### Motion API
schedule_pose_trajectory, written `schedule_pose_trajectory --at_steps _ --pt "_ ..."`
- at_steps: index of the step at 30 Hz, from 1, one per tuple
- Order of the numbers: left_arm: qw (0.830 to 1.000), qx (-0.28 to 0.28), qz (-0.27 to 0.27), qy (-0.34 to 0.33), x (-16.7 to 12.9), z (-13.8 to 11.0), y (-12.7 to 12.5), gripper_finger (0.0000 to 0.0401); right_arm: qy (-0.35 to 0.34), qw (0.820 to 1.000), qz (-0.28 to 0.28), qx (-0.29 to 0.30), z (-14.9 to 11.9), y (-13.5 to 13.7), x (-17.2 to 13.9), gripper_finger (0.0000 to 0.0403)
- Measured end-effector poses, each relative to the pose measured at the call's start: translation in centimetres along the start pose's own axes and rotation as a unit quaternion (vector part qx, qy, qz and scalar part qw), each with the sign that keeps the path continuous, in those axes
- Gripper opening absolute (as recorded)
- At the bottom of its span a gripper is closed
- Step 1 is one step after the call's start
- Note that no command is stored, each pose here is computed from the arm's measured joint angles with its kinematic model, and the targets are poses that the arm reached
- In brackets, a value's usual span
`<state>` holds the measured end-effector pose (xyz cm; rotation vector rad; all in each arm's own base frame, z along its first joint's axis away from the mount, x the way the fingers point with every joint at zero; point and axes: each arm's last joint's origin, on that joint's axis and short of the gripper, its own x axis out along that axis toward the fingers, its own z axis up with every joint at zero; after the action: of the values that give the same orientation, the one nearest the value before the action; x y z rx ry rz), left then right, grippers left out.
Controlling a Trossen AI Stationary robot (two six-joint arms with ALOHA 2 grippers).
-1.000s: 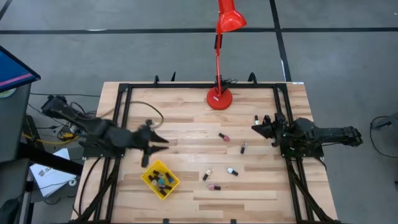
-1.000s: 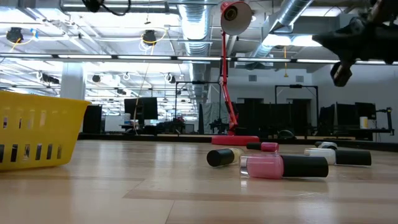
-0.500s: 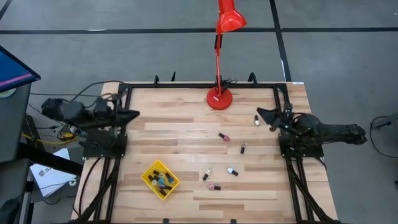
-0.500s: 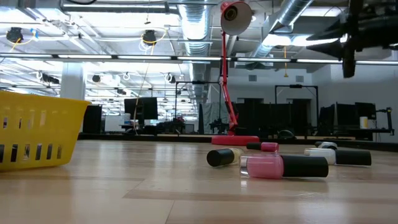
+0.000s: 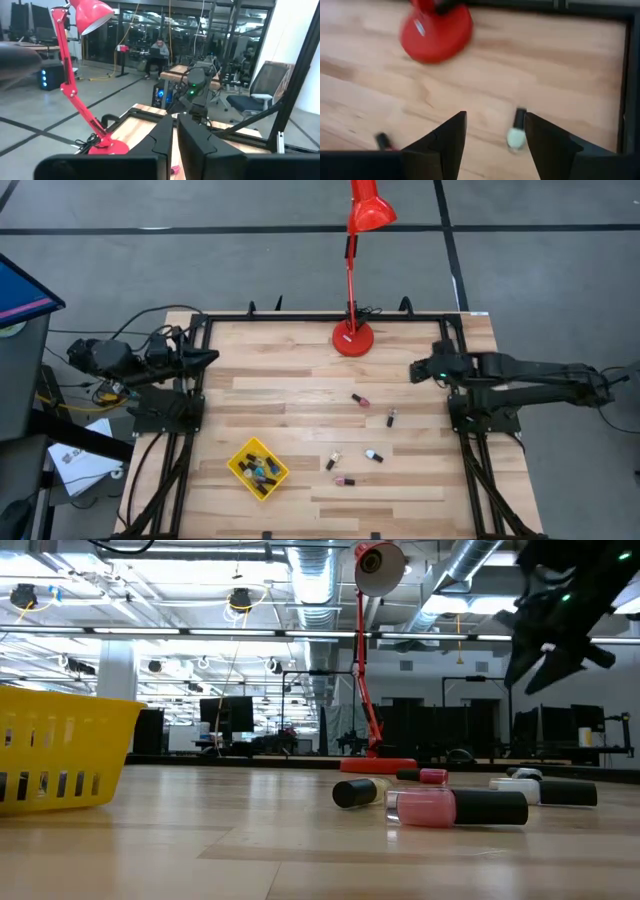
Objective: Pick & Place Nail Polish
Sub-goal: Put the light green nail polish bottle into the yellow basket
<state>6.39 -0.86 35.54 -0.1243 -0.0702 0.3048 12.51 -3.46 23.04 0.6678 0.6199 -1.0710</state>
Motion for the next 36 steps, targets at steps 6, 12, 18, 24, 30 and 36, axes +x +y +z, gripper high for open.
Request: schedule_pose_trajectory --at_steps 6,12,18,24,30,36 --pt "1.0 0.002 -0.007 0.026 -0.4 -0.7 0.4 0.002 0.119 0.991 -0.059 0.001 -0.3 0.9 3.7 0.0215" --pt "0.999 -0.037 -0.019 0.032 -1.9 -1.2 1.7 0.0007 0.192 0.976 -0.103 -0.005 -0.3 0.8 6.7 0.0244" --pt "0.998 -0.055 -0.019 0.026 -2.6 -3.5 2.6 0.0004 0.204 0.973 -0.106 -0.021 0.2 0.9 9.3 0.0242" --pt "0.995 -0.088 -0.018 0.037 -2.6 -6.8 2.9 0.0004 0.249 0.96 -0.125 -0.038 0.1 0.3 11.3 0.0233" --pt "0.995 -0.091 -0.014 0.049 -2.3 -8.7 2.8 0.0004 0.293 0.95 -0.103 -0.04 -0.2 0.2 12.9 0.0213" --pt "0.994 -0.091 -0.014 0.053 -2.2 -9.1 2.7 0.0004 0.317 0.942 -0.106 -0.035 -0.5 0.1 13.7 0.0133"
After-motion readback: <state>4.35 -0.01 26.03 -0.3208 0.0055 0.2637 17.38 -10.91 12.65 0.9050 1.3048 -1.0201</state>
